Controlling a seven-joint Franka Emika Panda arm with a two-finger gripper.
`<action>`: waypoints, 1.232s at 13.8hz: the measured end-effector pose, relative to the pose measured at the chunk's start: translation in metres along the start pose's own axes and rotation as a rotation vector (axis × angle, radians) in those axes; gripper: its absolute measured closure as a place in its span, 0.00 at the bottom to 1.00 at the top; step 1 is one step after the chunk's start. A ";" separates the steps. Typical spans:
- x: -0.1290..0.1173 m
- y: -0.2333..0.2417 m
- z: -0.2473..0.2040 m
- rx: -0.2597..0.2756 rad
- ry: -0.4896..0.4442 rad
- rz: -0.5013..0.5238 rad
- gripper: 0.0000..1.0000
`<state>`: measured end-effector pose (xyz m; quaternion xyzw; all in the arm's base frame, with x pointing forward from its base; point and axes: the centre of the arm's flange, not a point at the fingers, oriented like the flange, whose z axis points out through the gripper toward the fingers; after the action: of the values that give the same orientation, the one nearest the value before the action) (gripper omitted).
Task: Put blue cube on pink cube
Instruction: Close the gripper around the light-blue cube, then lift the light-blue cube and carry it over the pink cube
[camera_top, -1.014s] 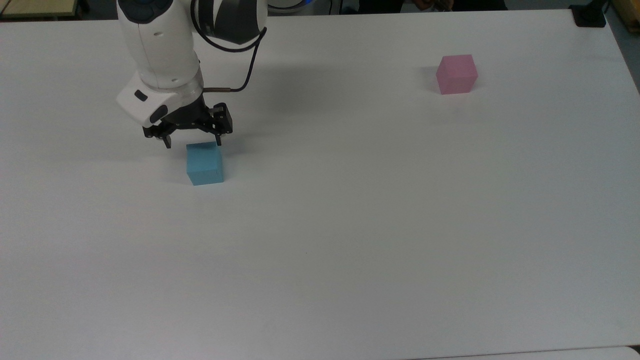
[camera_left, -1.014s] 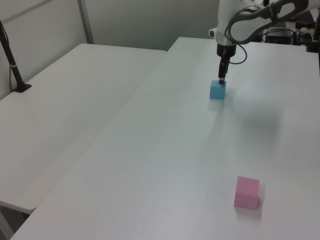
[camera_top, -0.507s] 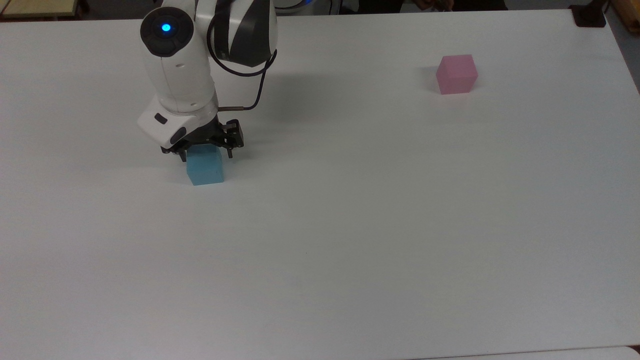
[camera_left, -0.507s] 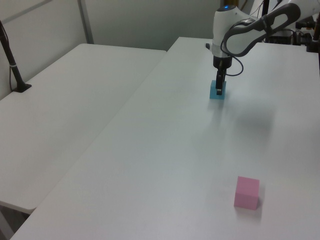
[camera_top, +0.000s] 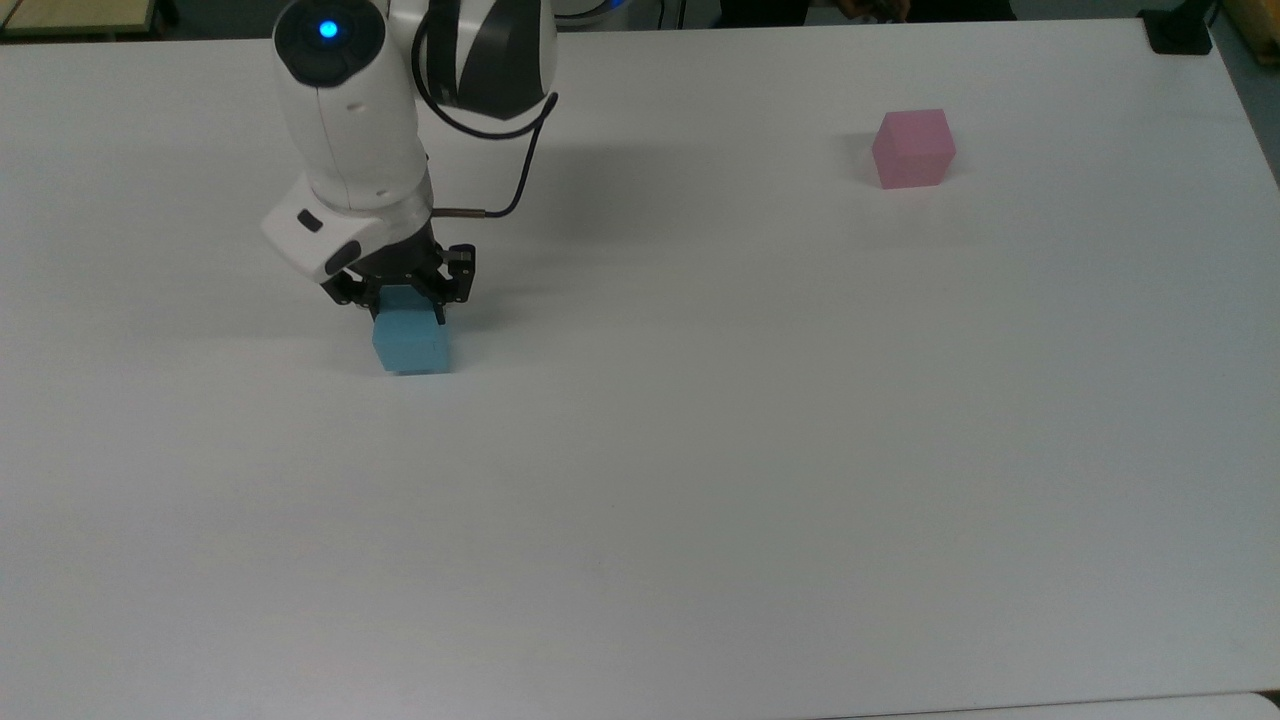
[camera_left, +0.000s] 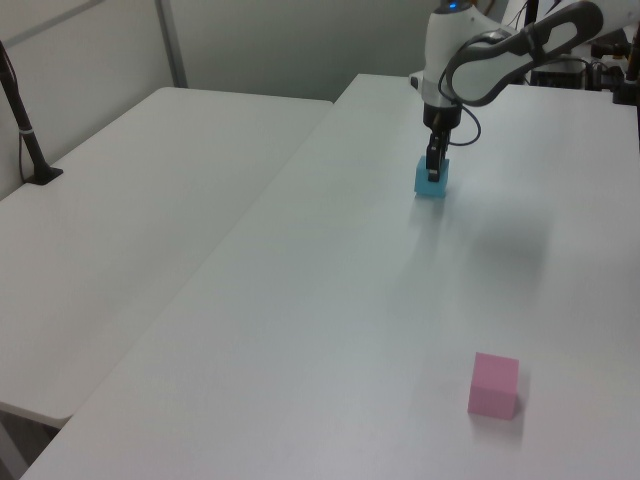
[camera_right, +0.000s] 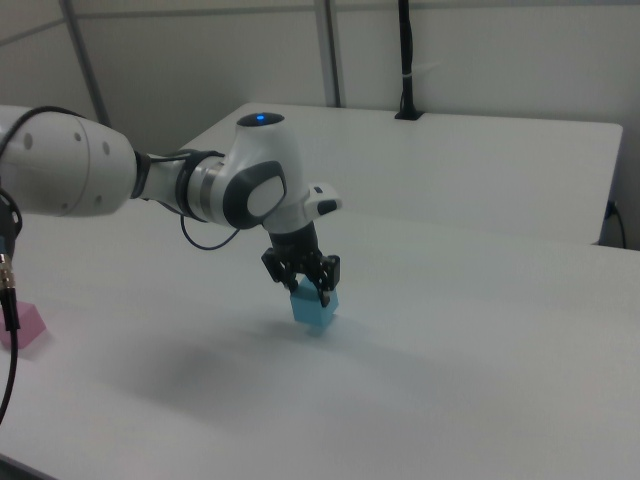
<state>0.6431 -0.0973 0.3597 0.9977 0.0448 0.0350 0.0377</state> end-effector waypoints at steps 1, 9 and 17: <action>0.000 0.000 -0.012 -0.002 0.007 0.003 0.42; -0.055 -0.087 -0.203 0.012 -0.038 0.011 0.45; -0.125 -0.272 -0.277 0.082 -0.107 0.098 0.45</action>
<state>0.4752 0.1814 0.6057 0.9998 -0.0050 -0.0183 -0.0028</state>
